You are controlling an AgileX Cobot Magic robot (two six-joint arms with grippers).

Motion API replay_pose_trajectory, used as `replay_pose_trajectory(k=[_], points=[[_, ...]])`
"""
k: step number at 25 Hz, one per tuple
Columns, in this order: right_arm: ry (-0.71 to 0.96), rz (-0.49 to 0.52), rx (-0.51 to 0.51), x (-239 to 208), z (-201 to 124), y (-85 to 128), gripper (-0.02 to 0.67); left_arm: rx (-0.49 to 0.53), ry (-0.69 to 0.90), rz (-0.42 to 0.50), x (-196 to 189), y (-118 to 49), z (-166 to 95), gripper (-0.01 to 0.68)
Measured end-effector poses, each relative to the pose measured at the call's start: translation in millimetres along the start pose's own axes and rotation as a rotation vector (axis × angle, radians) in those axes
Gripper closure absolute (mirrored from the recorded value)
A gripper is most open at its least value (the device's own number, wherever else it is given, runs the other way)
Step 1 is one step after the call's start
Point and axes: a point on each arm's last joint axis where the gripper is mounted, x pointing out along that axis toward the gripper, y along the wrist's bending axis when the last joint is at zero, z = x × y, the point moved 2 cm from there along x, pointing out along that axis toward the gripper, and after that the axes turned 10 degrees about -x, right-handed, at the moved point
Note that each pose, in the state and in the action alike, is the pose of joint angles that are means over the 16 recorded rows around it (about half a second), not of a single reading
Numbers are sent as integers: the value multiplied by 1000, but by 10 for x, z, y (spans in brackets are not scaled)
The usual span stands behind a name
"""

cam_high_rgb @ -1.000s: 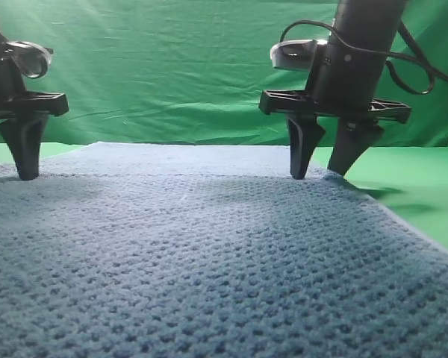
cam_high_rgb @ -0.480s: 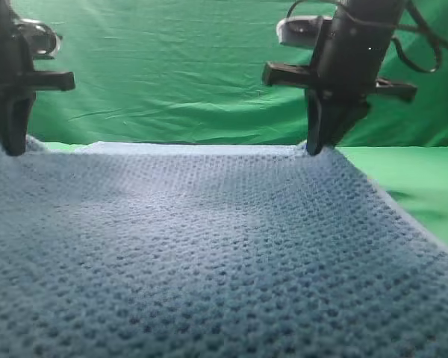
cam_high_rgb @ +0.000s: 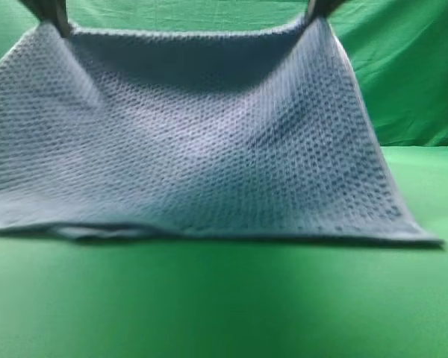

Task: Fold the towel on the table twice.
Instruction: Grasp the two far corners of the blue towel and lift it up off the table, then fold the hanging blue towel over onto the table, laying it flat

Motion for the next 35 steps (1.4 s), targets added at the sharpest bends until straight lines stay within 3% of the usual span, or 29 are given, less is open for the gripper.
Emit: replay_pose_trajectory(k=[9,17,35], points=[[-233,-76,-52,-255,760,-184,649,5,-298,-198,-434,-304,535,673],[-310,-122,-62,-255,1052,-336,649,8,-469,-282,-657,-415,766,673],[-129,-105,-93,-550,958,-358,649,21,-355,-286,-739,-437,658,673]])
